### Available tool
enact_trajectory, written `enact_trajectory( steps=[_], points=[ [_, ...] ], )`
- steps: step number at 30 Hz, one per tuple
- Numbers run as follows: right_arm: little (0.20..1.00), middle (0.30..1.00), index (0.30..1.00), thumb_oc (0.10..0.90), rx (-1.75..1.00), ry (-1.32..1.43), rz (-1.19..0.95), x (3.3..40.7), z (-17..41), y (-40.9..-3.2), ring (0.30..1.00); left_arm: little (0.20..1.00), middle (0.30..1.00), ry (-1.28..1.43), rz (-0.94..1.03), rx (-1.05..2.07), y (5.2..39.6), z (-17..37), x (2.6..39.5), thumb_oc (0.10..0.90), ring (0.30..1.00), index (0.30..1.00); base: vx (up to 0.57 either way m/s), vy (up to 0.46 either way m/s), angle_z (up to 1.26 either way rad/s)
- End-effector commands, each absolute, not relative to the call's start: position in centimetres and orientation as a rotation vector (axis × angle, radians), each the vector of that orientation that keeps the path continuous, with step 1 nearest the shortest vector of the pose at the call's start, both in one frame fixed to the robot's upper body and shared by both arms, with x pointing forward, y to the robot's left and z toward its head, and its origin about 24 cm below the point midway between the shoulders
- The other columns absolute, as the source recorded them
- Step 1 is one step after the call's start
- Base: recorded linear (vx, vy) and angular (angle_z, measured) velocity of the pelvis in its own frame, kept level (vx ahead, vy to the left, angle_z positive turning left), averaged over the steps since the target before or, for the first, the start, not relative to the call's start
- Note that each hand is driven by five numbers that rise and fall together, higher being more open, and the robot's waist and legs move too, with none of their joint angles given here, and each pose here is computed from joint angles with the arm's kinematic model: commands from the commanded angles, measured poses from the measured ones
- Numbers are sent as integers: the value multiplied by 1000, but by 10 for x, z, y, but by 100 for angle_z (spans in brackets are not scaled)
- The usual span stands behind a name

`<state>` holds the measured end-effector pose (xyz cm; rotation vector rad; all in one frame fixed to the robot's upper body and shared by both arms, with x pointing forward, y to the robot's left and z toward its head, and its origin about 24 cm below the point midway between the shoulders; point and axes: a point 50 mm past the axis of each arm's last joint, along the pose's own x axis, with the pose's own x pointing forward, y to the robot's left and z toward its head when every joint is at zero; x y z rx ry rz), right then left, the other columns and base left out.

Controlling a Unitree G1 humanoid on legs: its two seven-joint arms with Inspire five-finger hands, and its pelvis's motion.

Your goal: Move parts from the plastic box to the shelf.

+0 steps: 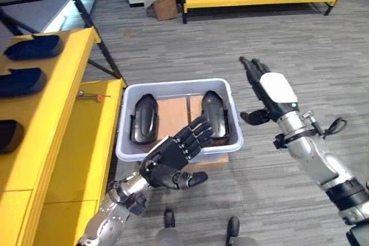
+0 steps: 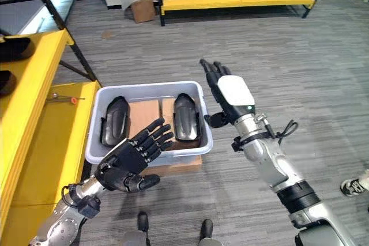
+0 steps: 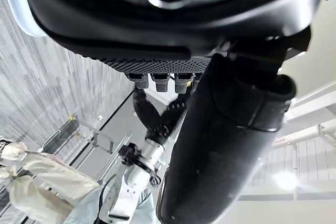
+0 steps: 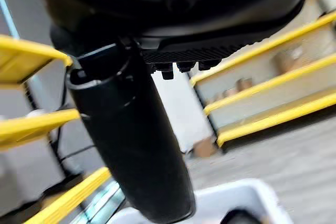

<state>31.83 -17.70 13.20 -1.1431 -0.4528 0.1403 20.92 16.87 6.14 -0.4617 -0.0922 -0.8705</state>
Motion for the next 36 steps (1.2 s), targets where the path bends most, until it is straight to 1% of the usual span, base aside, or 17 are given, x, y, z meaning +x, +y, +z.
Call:
enact_trajectory(
  steps=[1, 4, 6, 11, 16, 17, 25, 28, 32, 35, 36],
  points=[
    [1000, 1000, 1000, 900, -1196, -590, 98, 322, 162, -173, 1000, 1000, 1000, -298, -937, -483, 163, 98, 213, 900, 1000, 1000, 45, 54, 19],
    [1000, 1000, 1000, 900, -1225, -585, 111, 326, 164, -168, 1000, 1000, 1000, -301, -936, -483, 163, 100, 216, 900, 1000, 1000, -13, 39, 14],
    [1000, 1000, 1000, 900, -1265, -541, 77, 336, 163, -170, 1000, 1000, 1000, -290, -919, -491, 163, 103, 220, 900, 1000, 1000, -45, 23, 12],
    [1000, 1000, 1000, 900, -1334, -434, -53, 358, 161, -190, 1000, 1000, 1000, -325, -954, -476, 158, 108, 228, 900, 1000, 1000, -108, 3, 13],
    [1000, 1000, 1000, 900, -1421, -446, -167, 369, 170, -201, 1000, 1000, 1000, -350, -992, -455, 153, 116, 235, 900, 1000, 1000, -89, -32, 8],
    [1000, 1000, 1000, 900, -1439, -462, -225, 372, 177, -206, 1000, 1000, 1000, -357, -1004, -451, 151, 118, 236, 900, 1000, 1000, -69, -30, 10],
    [1000, 1000, 1000, 900, -1486, -480, -379, 379, 202, -222, 1000, 1000, 1000, -362, -1043, -434, 145, 125, 238, 900, 1000, 1000, -30, -33, 1],
    [1000, 1000, 1000, 900, -1484, -496, -406, 381, 209, -224, 1000, 1000, 1000, -360, -1055, -433, 143, 125, 238, 900, 1000, 1000, -8, -14, 0],
    [1000, 1000, 1000, 900, -1449, -590, -468, 379, 225, -222, 1000, 1000, 1000, -363, -1053, -434, 141, 126, 239, 900, 1000, 1000, 0, 0, 0],
    [1000, 1000, 1000, 900, -1294, -708, -476, 374, 242, -212, 1000, 1000, 1000, -371, -1052, -438, 138, 129, 237, 900, 1000, 1000, -3, 6, -2],
    [1000, 1000, 1000, 900, -1220, -738, -419, 372, 249, -204, 1000, 1000, 1000, -373, -1051, -433, 138, 130, 237, 900, 1000, 1000, 0, 15, -9]
  ],
)
